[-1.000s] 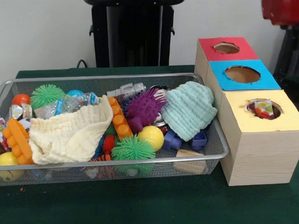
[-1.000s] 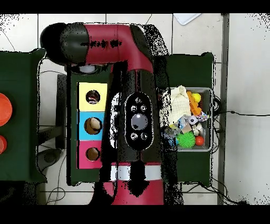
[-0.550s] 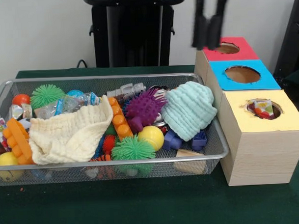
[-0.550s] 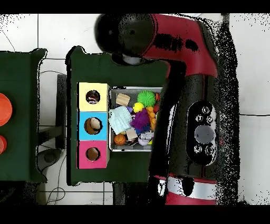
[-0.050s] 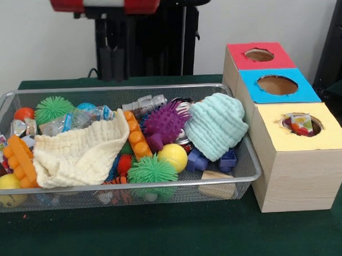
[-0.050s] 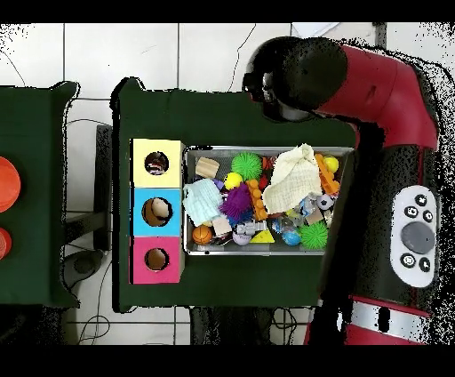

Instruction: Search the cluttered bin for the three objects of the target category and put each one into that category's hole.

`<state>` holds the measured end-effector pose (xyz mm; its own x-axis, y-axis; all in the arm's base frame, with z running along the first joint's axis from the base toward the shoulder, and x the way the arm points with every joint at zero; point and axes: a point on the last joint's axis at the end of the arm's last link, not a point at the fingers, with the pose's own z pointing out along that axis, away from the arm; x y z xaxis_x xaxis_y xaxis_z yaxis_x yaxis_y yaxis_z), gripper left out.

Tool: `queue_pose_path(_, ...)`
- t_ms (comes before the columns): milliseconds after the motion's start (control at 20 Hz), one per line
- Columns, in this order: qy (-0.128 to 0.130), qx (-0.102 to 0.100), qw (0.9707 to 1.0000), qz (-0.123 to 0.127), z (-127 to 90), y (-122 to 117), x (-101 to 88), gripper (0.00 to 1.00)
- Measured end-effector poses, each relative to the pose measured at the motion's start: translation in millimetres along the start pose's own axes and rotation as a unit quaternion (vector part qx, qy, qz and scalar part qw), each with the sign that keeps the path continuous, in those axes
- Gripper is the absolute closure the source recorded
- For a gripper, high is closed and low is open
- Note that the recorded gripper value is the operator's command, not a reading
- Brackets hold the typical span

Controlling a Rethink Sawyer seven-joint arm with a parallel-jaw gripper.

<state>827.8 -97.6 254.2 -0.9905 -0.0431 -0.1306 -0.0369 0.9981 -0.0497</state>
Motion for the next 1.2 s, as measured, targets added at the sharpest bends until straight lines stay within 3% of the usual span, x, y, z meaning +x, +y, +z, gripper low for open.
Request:
queue_pose_path(250,0.013,0.0,0.9992,-0.038,24,-8,6.2,1.0)
queue_pose_path(450,0.02,-0.006,0.9983,-0.054,43,-6,8.4,1.0)
queue_pose_path(750,0.036,-0.022,0.9963,-0.075,87,0,13.2,1.0)
queue_pose_path(800,0.038,-0.026,0.9957,-0.08,102,0,13.6,1.0)
queue_pose_path(1050,0.034,-0.029,0.9945,-0.095,129,-9,9.4,1.0)
queue_pose_path(1200,0.027,-0.029,0.9924,-0.116,148,-23,2.3,1.0)
